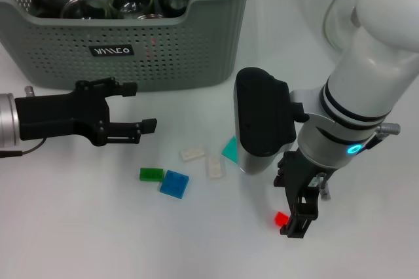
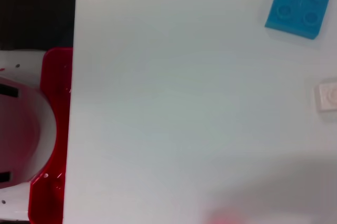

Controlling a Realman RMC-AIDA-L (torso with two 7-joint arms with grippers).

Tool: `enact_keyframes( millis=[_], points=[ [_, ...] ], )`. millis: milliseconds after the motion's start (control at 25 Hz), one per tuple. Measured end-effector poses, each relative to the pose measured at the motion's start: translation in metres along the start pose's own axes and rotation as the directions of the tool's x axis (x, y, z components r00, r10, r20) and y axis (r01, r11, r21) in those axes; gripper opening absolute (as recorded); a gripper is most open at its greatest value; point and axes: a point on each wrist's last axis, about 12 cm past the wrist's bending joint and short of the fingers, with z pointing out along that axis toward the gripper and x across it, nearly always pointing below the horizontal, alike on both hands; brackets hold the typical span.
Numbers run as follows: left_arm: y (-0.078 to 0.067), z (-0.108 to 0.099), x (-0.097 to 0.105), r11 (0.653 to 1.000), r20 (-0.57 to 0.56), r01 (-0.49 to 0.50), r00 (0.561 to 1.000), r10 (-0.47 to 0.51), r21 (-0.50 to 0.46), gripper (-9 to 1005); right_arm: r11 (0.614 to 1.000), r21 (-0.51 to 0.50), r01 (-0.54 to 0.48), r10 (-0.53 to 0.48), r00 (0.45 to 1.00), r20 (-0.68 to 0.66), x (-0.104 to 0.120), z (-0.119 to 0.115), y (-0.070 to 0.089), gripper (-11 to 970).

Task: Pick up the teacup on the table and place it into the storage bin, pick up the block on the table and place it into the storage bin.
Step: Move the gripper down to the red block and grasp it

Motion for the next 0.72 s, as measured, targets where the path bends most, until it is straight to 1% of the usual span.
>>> enact_keyframes(
  millis=[160, 480, 680, 720],
  points=[
    [-0.0002, 0.002, -0.0011, 1.0, -0.003, 0.003, 1.0, -0.003, 0.007, 879, 1.0, 0.009, 0.017, -0.017, 1.0, 0.002, -0.0022, 0.0007, 0.0003, 887],
    [-0.0013, 0.0049, -0.0005, 1.0, 0.007, 0.013, 1.0, -0.013, 0.007, 879, 0.997, 0.033, 0.069, -0.068, 0.997, -0.02, -0.0083, 0.0098, 0.0055, 888],
    [-0.0014, 0.0049, -0.0001, 1.0, 0.011, 0.019, 1.0, -0.019, 0.007, 878, 0.997, 0.036, 0.074, -0.074, 0.997, -0.018, -0.0099, 0.0099, 0.0061, 884],
    [-0.0013, 0.0049, -0.0001, 1.0, 0.011, 0.019, 1.0, -0.019, 0.007, 878, 0.996, 0.037, 0.076, -0.075, 0.997, -0.019, -0.0101, 0.0098, 0.0063, 869]
  ],
)
